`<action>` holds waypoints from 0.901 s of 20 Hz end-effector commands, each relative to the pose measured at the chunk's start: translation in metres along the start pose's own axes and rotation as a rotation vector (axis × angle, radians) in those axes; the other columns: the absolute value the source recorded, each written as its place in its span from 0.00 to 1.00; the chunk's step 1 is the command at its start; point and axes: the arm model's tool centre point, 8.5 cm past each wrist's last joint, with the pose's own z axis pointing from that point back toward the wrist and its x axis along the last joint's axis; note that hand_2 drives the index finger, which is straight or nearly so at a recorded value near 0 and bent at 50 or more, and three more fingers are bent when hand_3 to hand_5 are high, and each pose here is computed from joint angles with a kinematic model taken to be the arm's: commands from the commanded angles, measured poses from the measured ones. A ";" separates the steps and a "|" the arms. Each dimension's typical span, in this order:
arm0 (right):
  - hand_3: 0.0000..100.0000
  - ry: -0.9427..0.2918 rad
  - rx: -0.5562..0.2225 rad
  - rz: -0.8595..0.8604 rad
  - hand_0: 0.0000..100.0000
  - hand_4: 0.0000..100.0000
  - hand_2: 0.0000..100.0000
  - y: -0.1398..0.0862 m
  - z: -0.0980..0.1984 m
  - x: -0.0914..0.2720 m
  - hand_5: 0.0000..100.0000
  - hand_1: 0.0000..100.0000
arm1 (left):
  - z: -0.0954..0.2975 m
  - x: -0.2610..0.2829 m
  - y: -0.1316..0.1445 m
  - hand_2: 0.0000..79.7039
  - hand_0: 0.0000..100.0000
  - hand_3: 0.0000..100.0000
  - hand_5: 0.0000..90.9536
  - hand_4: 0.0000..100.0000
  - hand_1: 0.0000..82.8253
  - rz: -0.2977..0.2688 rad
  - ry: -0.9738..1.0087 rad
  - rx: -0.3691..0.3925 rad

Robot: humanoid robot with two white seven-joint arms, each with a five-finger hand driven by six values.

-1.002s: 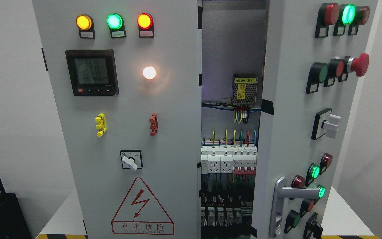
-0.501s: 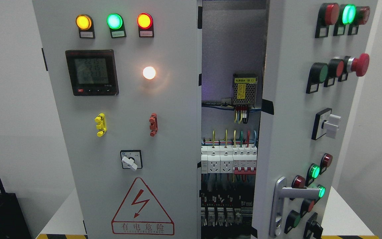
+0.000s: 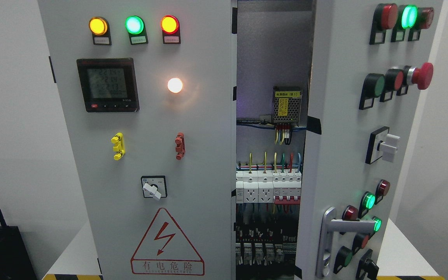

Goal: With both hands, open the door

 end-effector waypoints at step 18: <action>0.00 0.001 0.000 0.000 0.38 0.00 0.00 0.000 0.000 0.000 0.00 0.00 | 0.368 0.226 0.094 0.00 0.00 0.00 0.00 0.00 0.00 -0.454 -1.550 0.051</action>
